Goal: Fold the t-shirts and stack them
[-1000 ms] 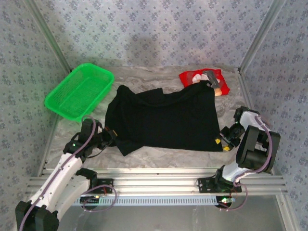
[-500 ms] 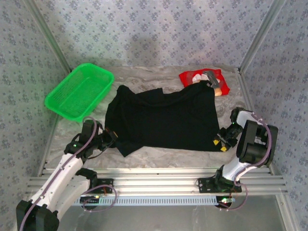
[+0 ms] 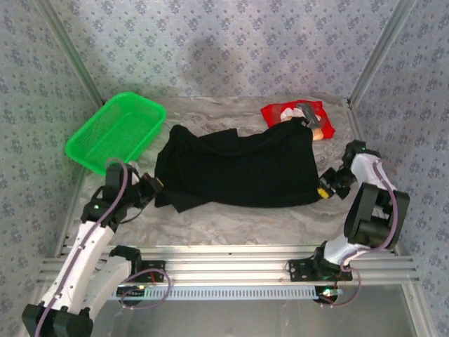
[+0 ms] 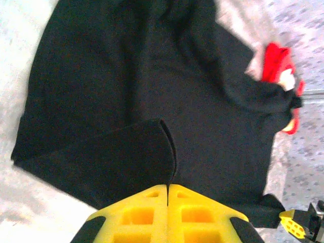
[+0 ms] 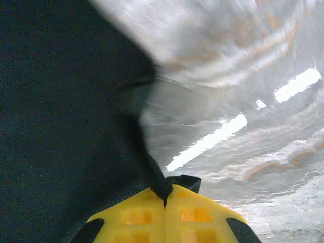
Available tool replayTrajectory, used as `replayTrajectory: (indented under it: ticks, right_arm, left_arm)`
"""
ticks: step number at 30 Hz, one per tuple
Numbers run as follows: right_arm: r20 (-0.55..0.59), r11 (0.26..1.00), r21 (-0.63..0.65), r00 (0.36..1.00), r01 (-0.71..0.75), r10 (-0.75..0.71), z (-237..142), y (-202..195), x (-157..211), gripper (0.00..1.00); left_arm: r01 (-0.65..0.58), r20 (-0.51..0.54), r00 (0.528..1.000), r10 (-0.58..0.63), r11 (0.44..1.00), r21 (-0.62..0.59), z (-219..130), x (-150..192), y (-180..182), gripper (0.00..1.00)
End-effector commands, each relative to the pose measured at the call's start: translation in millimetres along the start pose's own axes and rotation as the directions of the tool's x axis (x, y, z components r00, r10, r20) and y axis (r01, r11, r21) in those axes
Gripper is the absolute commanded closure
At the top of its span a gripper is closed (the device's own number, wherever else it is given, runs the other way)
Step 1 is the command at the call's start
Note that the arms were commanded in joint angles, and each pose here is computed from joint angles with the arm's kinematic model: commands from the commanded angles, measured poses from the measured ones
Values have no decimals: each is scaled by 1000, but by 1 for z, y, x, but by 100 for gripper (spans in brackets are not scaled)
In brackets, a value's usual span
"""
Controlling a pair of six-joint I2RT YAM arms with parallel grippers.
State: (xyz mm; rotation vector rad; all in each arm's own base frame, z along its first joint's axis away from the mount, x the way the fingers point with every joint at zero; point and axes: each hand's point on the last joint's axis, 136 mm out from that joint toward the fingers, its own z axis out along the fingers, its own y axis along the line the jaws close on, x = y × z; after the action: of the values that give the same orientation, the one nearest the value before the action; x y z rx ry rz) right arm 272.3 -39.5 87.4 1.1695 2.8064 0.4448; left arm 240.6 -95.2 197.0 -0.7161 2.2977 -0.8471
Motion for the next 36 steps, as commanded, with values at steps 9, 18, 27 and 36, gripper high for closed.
replayTrajectory:
  ticks: [9,18,27,36]
  right_arm:
    - [327,700,-685,944,203,47,-234,172,-44,100]
    - [482,431,-807,872,404,85,-383,214,-16,100]
    - [571,296,-801,813,521,114,-471,215,28,100]
    - [567,299,-802,816,518,108,-465,231,-4,100]
  left_arm:
    - [-326,323,911,255,926,189,-117,-114,-174,100]
    - [-483,554,785,278,834,265,-208,-159,-259,100]
    - [-629,689,657,305,725,279,-277,-173,-317,100]
    - [-649,677,663,320,696,307,-235,-218,-343,100]
